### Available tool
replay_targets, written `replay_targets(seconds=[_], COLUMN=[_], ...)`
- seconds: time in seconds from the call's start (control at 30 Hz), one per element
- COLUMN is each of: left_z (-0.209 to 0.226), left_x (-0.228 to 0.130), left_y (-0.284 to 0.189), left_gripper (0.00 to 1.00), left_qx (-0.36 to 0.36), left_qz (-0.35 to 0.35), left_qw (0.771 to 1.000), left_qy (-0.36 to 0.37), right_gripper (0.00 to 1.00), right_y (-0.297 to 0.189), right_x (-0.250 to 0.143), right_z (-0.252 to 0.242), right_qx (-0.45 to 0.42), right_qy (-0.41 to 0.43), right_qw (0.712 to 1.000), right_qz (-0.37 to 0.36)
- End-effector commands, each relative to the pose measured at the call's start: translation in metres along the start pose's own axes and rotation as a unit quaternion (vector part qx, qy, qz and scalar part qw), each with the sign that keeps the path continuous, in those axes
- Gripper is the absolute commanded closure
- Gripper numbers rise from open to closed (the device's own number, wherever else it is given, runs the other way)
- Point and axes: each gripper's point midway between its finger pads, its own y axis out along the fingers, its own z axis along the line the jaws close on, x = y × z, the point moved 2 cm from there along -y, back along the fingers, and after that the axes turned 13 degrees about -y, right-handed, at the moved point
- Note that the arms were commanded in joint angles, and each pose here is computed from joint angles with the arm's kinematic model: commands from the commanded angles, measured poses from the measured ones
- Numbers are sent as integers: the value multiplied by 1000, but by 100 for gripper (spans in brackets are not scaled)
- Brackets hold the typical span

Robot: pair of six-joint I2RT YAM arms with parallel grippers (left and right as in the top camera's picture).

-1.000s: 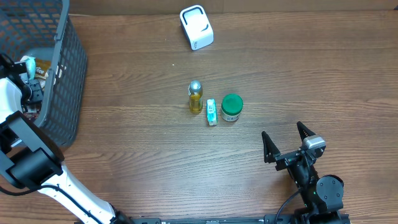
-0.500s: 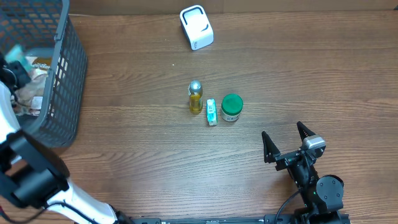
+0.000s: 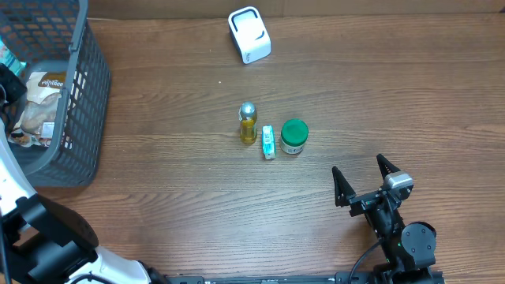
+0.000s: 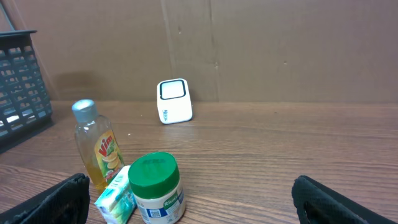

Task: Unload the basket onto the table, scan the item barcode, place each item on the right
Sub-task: 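Grasp the mint-green wet-wipes pack in the basket with the left gripper, then carry the wet-wipes pack out of the basket toward the table center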

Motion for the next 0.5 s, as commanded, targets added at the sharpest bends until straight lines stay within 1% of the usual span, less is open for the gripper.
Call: replay_targets(seconds=[0.0,0.07,0.1,0.2,0.27,0.33,0.4,0.47], left_z=[-32,-42,-50,-65,-78,-91,-102,-112], left_x=[30,35,36,32,23,8,-11,-34], left_y=[-80,-112,-136,-171,-194,-212,-221,-223], left_gripper=[96,96,96,95,95,95,96,96], left_qx=[-58,-77,-94,-120,-140,-158,-171,-181], left_qz=[-82,-110,-128,-149,-154,-145,-120,-78], left_qw=[995,990,987,981,978,977,978,980], left_qy=[-25,-34,-37,-33,-21,-8,-2,-14], right_gripper=[0,0,0,0,0,0,0,0], right_y=[0,0,0,0,0,0,0,0], right_x=[-2,-2,-2,-2,-2,-2,-2,-2], right_z=[0,0,0,0,0,0,0,0], right_qx=[-1,-1,-1,-1,-1,-1,-1,-1], right_qy=[-2,-2,-2,-2,-2,-2,-2,-2], right_qw=[1000,1000,1000,1000,1000,1000,1000,1000], right_qz=[0,0,0,0,0,0,0,0])
